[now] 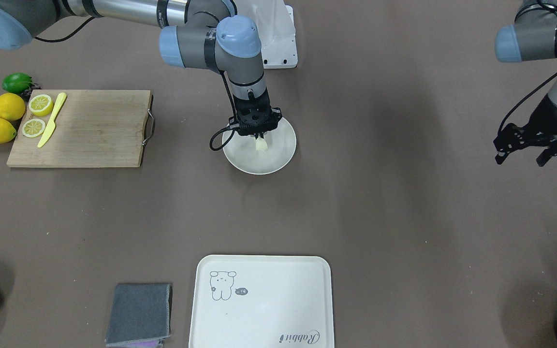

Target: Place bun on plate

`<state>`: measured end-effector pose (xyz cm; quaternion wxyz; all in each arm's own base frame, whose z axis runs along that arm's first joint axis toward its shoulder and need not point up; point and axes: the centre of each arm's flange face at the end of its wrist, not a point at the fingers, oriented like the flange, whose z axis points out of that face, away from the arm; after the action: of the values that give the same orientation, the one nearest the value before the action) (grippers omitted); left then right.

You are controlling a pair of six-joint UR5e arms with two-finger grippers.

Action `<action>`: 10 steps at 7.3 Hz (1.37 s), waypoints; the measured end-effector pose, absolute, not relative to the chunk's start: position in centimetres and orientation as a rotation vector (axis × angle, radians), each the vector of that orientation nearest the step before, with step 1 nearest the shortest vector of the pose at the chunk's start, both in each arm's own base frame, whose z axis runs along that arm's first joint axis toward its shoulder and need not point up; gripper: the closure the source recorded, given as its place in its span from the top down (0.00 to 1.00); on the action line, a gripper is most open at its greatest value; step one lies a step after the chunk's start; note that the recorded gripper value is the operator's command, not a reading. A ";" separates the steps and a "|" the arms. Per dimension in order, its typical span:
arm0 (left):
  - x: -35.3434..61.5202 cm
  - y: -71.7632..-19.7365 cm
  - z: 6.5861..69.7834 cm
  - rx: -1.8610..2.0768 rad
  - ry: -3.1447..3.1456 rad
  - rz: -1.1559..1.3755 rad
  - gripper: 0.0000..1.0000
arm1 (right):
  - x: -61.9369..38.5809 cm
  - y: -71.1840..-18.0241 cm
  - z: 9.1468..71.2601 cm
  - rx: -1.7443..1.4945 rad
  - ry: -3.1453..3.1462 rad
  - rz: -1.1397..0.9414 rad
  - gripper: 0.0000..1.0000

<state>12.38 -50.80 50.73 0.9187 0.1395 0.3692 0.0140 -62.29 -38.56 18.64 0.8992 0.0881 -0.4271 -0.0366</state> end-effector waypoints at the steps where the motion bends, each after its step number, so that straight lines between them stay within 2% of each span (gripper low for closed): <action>1: 9.0 -50.7 51.7 0.282 0.765 0.047 0.98 | -61.7 -38.7 18.1 0.180 -0.896 -0.057 1.00; 5: -4.3 -50.2 54.6 0.273 0.672 0.139 0.98 | -56.6 -40.3 16.1 0.152 -0.884 -0.021 1.00; 9: -5.5 -50.0 55.1 0.267 0.664 0.145 0.98 | -57.3 -39.1 16.2 0.145 -0.874 -0.009 1.00; 10: -5.7 -50.1 55.0 0.269 0.663 0.142 0.98 | -56.0 -40.1 16.0 0.134 -0.870 0.006 1.00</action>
<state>-5.69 -50.09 55.05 0.9342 0.1315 0.3243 0.0695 -55.99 -40.14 15.98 0.9048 0.0649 -0.4209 0.0028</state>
